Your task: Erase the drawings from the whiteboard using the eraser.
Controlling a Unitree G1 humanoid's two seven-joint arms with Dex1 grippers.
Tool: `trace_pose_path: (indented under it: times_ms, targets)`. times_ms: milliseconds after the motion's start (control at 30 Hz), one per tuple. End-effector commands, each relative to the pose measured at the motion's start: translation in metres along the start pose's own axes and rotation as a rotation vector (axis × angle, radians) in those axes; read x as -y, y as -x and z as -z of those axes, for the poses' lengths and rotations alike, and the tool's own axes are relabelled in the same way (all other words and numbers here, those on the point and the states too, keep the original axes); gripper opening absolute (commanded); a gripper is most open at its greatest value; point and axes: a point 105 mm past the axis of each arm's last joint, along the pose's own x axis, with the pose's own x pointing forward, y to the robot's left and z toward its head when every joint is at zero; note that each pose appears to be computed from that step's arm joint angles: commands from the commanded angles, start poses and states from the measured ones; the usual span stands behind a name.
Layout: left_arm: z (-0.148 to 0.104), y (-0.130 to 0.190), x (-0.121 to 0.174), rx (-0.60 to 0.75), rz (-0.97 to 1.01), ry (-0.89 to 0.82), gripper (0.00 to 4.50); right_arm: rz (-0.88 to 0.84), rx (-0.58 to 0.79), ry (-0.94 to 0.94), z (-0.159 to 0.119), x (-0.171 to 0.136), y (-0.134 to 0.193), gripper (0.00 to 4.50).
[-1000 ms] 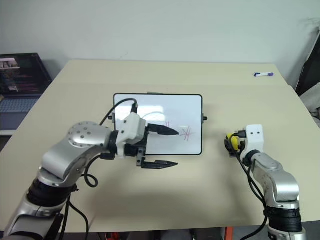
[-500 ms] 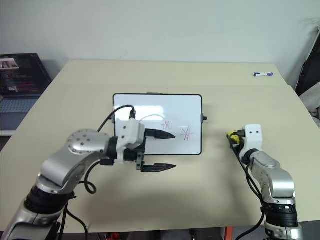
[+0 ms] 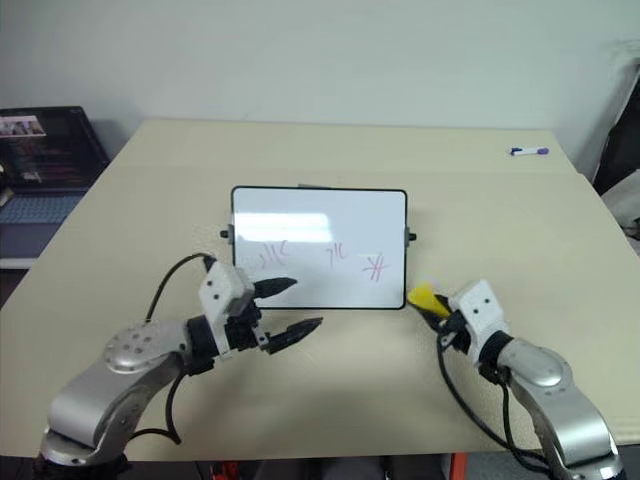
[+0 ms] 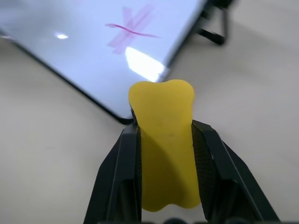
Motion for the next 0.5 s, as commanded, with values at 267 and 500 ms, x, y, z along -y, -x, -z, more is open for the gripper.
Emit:
trace_pose_path:
  times_ms: [267, 500]
  targets:
    - [0.01, 0.008, 0.022, -0.054, 0.165, -0.06, 4.5, 0.067, 0.141, 0.39, -0.047, 0.009, -0.047, 1.12]
    - [0.012, 0.01, 0.03, -0.077, 0.224, -0.072, 4.5, 0.105, 0.091, 0.485, -0.039, 0.014, -0.071, 1.12]
